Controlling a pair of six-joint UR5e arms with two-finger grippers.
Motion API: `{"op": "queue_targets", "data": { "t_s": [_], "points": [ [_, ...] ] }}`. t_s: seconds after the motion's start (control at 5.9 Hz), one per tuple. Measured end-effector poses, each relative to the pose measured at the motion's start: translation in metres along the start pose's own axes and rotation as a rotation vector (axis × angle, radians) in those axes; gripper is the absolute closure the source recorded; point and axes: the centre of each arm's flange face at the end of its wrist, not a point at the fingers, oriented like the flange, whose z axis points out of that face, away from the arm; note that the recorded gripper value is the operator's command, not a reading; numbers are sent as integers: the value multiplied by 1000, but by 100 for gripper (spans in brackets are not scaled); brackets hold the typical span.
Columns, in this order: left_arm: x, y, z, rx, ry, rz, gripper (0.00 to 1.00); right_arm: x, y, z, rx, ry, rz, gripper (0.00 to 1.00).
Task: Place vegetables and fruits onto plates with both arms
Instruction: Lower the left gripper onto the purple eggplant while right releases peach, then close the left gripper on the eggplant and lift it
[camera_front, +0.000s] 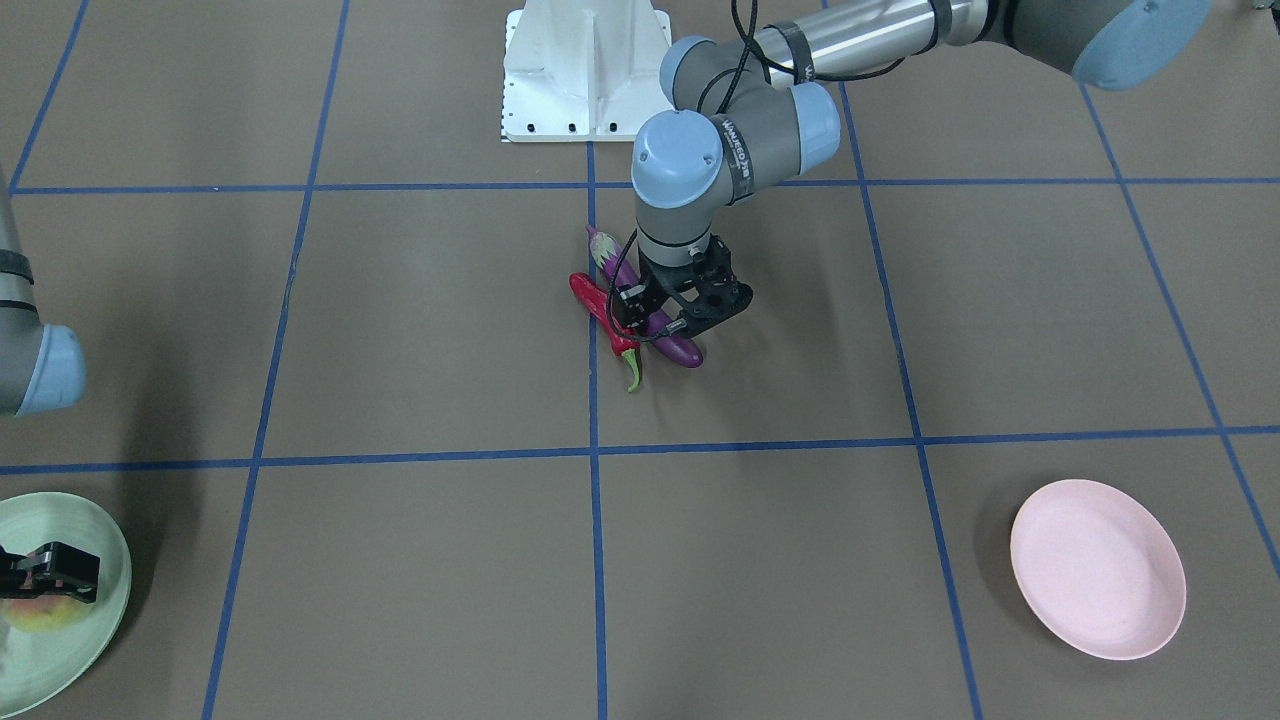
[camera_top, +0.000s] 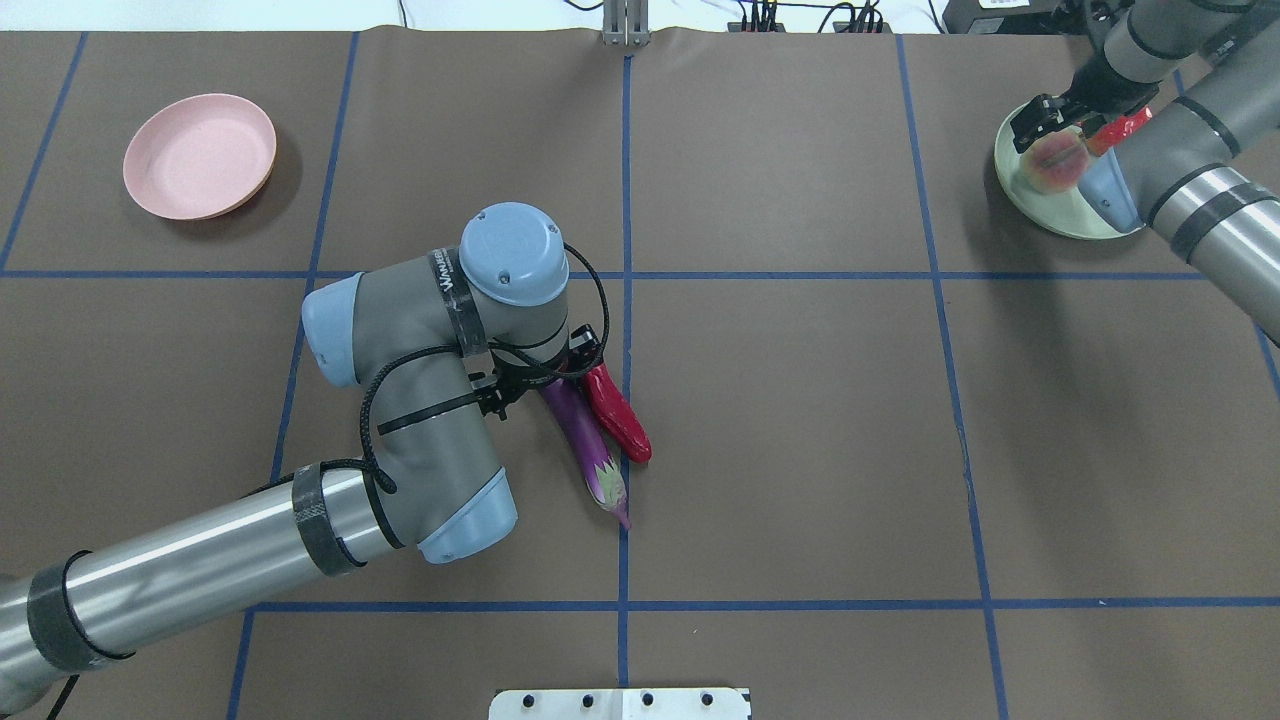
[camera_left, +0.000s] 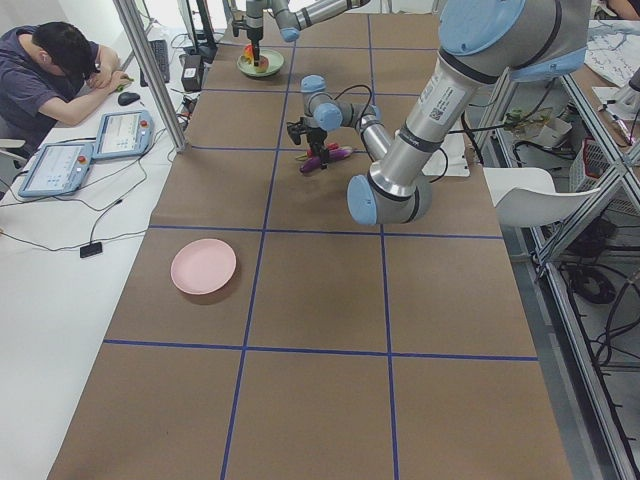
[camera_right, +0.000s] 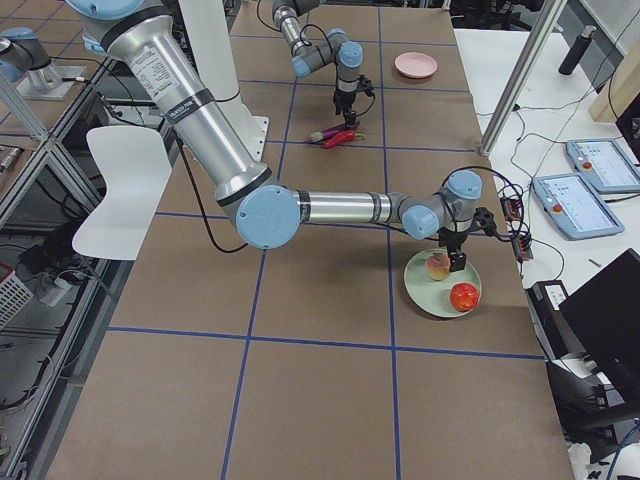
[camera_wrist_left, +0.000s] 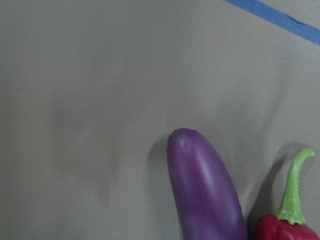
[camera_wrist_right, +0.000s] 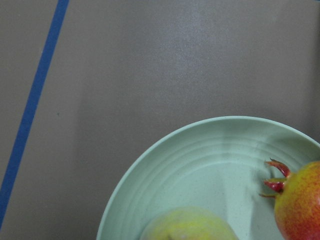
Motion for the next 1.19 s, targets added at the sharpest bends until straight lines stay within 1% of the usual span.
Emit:
{"op": "queue_targets", "data": {
  "t_s": [0.51,0.68,0.85,1.02,1.19],
  "points": [
    [1,8,7,8,-2,14,33,0,1,1,-2,0,0,0],
    [1,9,8,8,-1,17,55,0,1,1,-2,1,0,0],
    [2,10,9,8,3,19,80,0,1,1,-3,1,0,0],
    [2,10,9,8,6,21,100,0,1,1,-2,1,0,0],
    [3,10,6,10,11,24,100,0,1,1,-2,0,0,0]
  ]
}}
